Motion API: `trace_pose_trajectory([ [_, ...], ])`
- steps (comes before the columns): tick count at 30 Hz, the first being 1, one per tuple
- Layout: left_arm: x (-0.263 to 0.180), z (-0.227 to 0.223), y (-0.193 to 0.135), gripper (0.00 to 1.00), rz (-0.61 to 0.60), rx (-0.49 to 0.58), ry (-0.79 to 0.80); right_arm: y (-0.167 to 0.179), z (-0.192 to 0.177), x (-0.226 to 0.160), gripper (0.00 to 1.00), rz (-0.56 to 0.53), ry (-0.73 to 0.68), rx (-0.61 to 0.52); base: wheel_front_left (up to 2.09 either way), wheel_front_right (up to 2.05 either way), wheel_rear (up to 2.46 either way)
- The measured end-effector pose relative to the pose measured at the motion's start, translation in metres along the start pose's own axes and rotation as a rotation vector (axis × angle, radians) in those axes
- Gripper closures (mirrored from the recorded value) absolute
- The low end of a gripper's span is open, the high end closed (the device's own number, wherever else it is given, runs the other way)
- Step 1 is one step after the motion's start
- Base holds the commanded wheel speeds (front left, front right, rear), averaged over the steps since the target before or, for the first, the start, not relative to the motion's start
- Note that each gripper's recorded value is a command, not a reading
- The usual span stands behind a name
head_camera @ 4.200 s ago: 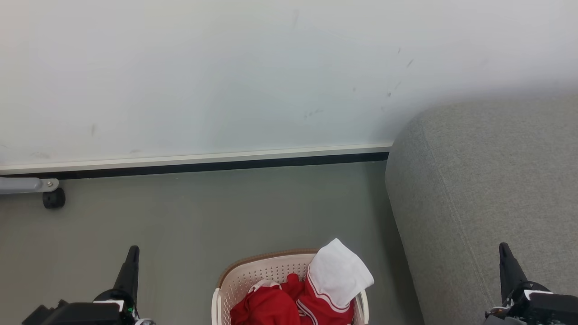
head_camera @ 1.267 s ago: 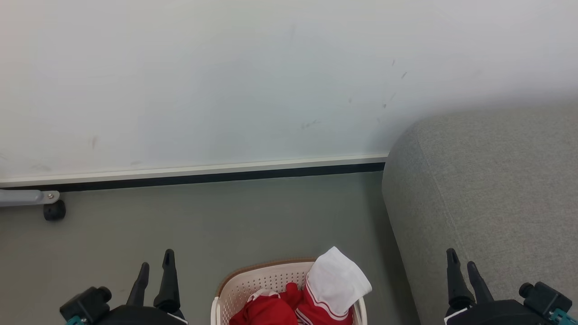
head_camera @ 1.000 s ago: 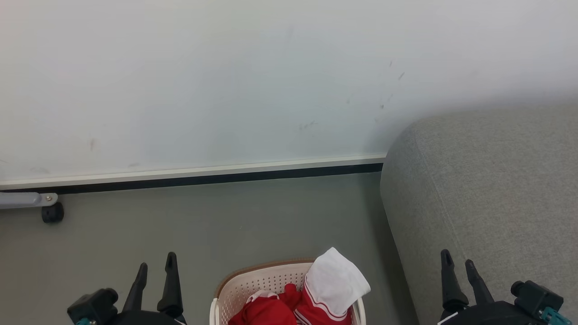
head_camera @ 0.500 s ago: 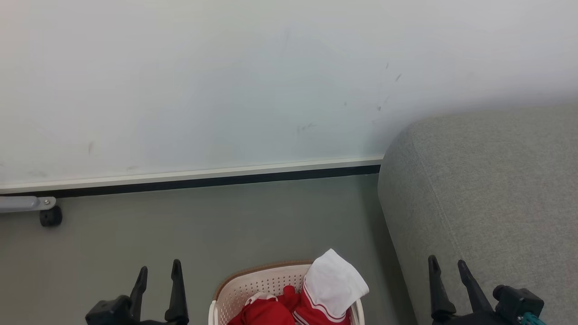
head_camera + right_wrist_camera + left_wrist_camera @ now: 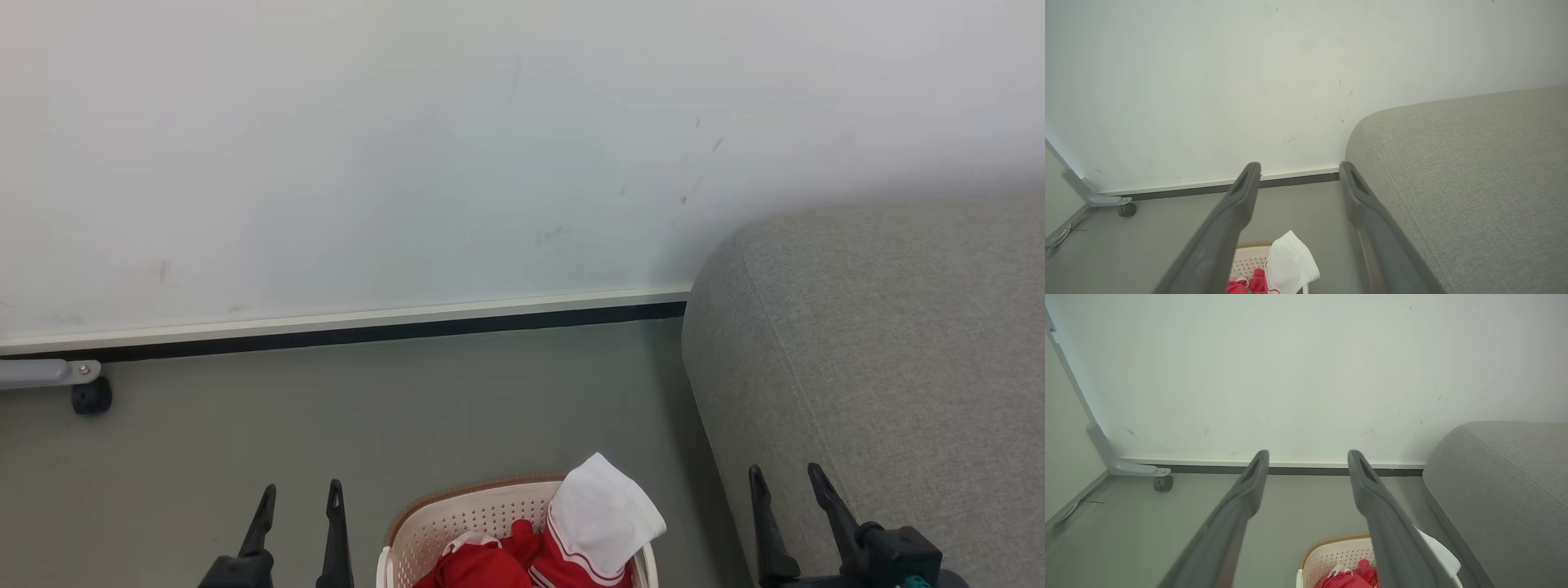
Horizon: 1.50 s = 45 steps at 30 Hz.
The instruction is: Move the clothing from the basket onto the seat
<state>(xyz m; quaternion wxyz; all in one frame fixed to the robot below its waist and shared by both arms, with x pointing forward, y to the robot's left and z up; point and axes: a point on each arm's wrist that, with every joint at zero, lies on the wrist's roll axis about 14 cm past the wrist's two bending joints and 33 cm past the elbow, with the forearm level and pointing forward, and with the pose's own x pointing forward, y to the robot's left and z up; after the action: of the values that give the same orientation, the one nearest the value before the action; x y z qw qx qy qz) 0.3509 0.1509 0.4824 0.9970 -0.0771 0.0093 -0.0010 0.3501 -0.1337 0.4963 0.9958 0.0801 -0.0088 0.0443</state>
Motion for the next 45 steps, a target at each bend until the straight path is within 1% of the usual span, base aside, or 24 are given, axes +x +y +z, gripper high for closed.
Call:
trace_pose_trajectory([
  [3, -0.001, 0.001, -0.003, 0.00, -0.015, 0.038, -0.010, 0.002, 0.001, -0.001, 0.00, 0.012, -0.011, -0.038, 0.00, 0.00, 0.00],
  [31, -0.002, -0.010, 0.000, 0.00, -0.002, 0.036, 0.022, -0.002, -0.001, -0.001, 0.00, 0.002, -0.002, -0.043, 0.00, 0.00, 0.00],
  [39, -0.003, -0.021, -0.003, 0.00, -0.022, 0.038, 0.056, -0.009, -0.009, -0.001, 0.00, -0.018, 0.019, -0.038, 0.00, 0.00, 0.00],
  [45, 0.001, -0.033, -0.010, 0.00, -0.069, 0.076, 0.095, -0.011, -0.012, 0.006, 0.00, -0.022, 0.030, -0.039, 0.00, 0.00, 0.00],
])
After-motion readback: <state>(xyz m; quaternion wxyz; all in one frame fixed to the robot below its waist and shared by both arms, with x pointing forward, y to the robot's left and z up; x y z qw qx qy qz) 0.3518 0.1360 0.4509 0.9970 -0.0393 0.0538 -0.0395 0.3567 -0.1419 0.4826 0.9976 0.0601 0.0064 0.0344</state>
